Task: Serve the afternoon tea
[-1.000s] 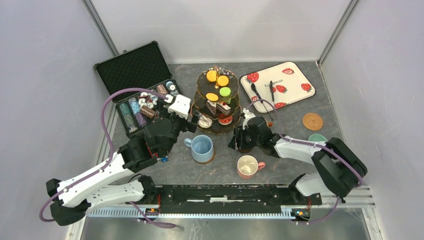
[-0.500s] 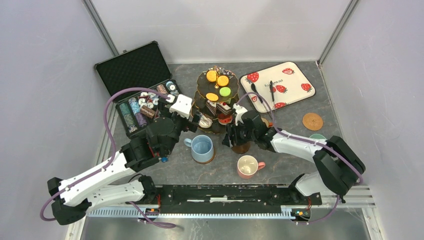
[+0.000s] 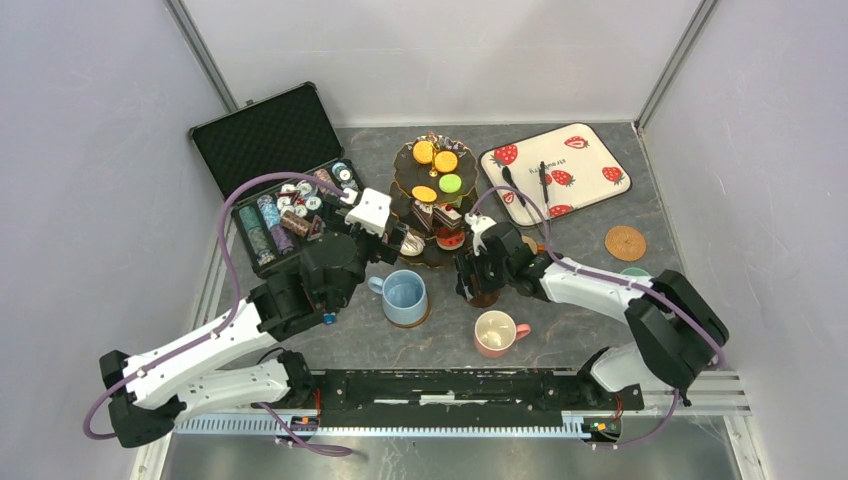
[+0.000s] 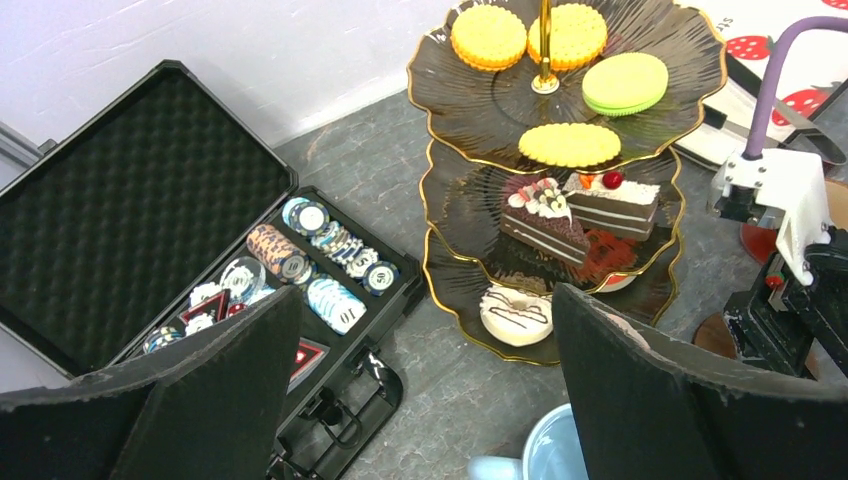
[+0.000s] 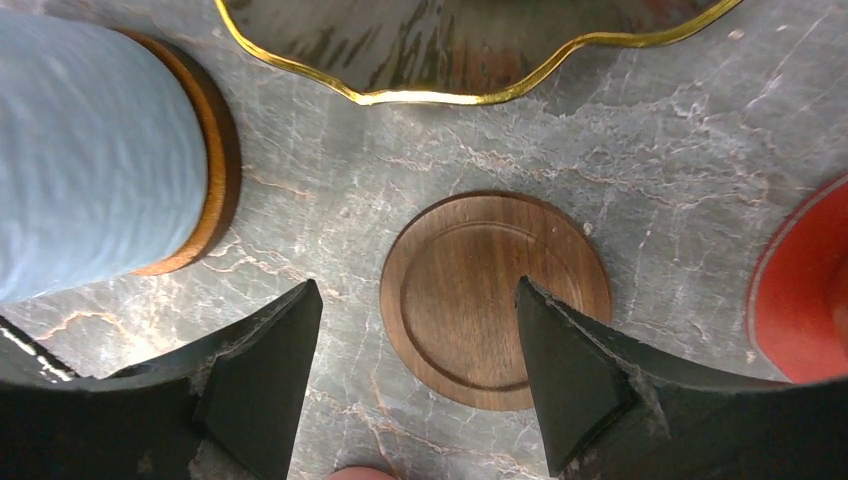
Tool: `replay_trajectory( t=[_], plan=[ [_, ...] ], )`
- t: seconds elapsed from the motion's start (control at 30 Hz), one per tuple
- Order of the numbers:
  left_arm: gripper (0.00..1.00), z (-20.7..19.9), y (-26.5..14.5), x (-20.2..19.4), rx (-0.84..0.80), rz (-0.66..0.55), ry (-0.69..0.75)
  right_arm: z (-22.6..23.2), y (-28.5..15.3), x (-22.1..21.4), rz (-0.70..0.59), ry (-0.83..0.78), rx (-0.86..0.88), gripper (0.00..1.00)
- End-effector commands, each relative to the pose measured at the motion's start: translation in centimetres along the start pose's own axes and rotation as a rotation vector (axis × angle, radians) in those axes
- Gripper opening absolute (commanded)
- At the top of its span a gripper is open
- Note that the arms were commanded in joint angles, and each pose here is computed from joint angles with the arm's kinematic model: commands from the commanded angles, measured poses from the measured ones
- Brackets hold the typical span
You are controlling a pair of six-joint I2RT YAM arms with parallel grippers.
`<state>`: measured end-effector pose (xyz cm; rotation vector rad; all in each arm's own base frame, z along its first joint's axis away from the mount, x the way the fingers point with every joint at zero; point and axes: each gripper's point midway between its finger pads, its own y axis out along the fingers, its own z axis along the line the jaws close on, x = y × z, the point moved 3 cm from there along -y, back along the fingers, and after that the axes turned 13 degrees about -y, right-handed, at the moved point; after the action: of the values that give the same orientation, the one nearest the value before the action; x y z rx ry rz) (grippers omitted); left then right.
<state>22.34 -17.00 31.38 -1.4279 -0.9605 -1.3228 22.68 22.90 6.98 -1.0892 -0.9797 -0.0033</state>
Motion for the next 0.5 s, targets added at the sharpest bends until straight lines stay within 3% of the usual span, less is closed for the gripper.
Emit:
replay_trajectory(
  t=[0.0, 0.47],
  plan=[
    [1.0, 0.8, 0.2, 0.7, 0.041, -0.041, 0.008, 0.7, 1.1, 0.8, 0.007, -0.015, 0.042, 0.77],
    [1.0, 0.7, 0.8, 0.4, 0.041, -0.022, 0.011, 6.0, 2.9, 1.5, -0.031, 0.031, 0.268, 0.73]
  ],
)
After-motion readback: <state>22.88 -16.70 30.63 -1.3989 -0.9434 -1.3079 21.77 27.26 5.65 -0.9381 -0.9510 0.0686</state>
